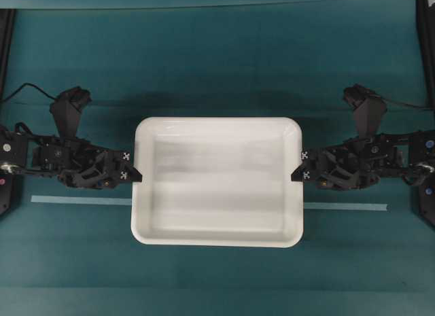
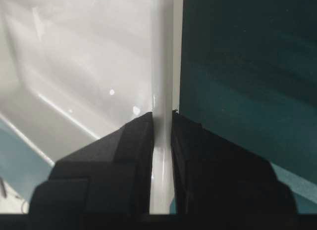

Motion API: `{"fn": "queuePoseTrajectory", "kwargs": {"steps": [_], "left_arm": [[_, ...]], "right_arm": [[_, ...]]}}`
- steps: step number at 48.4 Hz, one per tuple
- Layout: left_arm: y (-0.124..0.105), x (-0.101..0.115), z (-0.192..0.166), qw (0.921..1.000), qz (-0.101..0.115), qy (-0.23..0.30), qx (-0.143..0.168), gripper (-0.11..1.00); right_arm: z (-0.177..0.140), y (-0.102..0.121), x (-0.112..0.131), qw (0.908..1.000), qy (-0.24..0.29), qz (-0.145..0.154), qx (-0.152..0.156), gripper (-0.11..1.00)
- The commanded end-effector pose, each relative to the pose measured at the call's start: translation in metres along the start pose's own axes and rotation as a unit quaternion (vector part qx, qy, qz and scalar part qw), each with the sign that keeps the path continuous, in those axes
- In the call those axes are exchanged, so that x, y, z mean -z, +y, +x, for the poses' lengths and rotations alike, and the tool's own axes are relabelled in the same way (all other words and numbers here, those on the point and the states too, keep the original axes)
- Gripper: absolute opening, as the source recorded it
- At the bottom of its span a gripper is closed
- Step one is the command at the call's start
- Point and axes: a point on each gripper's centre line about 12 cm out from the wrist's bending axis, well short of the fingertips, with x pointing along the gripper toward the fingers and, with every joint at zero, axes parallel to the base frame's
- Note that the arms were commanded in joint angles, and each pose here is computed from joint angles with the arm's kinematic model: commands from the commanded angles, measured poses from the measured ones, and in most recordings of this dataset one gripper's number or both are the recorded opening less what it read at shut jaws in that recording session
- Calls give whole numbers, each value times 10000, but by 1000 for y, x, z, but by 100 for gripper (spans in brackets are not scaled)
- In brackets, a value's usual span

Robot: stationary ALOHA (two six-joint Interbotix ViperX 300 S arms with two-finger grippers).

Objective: Lift the white case with both hands.
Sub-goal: 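Lower the tray back onto the table with both grippers, then open both grippers to release the tray rims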

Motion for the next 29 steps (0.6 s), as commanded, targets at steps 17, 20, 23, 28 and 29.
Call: {"fn": "queuePoseTrajectory", "kwargs": {"steps": [17,20,23,28,29], "left_arm": [[21,0,19,9987,-20,43,-505,5],[21,0,19,9987,-20,44,-513,5],[21,0,19,9986,-33,40,-529,5],[21,0,19,9986,-20,47,-536,5],[21,0,19,9986,-26,41,-529,5]], "right_arm": [[21,-26,3,9984,52,-28,567,10],[20,-26,3,9984,54,-28,567,10],[20,-26,3,9984,53,-28,559,10],[20,-25,2,9985,48,-28,545,10],[20,-25,2,9985,48,-28,545,10]]}}
